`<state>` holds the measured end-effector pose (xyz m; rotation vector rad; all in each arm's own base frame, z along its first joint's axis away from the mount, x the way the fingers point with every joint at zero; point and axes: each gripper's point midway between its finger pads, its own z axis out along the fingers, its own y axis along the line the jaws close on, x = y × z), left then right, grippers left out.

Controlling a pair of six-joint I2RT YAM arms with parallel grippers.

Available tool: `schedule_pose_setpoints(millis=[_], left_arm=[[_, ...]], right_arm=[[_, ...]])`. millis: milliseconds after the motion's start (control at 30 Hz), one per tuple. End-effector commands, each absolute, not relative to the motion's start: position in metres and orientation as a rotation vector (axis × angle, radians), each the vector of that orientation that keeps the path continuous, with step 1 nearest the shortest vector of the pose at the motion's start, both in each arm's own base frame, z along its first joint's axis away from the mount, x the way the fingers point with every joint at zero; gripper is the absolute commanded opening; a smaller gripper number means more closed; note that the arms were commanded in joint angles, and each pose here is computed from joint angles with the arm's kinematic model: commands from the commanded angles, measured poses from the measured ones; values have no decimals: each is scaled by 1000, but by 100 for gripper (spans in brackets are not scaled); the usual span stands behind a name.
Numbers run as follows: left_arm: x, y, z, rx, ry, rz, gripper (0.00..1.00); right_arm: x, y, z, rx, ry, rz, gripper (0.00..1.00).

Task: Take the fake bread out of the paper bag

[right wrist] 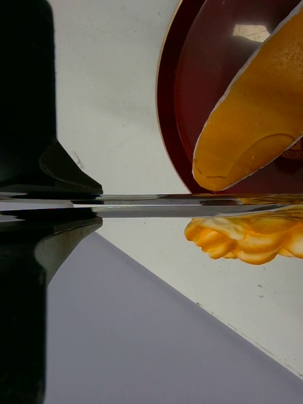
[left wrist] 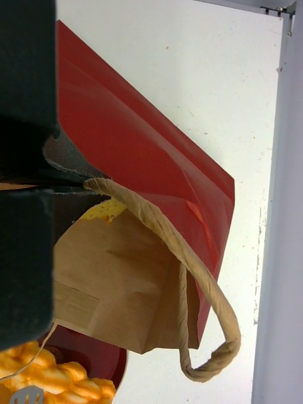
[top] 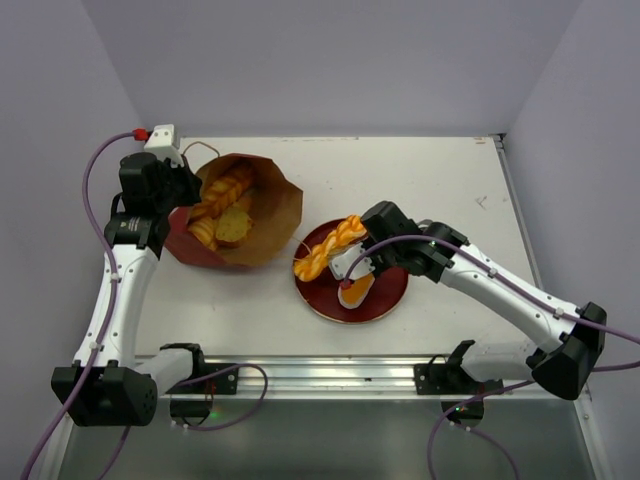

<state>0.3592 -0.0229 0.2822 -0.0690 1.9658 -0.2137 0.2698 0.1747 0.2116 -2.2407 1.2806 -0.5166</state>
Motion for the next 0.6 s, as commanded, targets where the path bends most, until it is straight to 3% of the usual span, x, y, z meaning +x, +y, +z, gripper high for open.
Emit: schedule_pose_setpoints(millis=[0, 400, 567], left_arm=[[358, -24, 307, -44, 1896, -228, 0], [355, -26, 307, -34, 1898, -238, 0], [351, -26, 309, -30, 1894, -238, 0]], right_arm=[[279, 178, 219, -2257, 1228, -596, 5], [280, 181, 192, -2325, 1221, -577, 9], [283, 181, 184, -2334, 1234, -582, 17]])
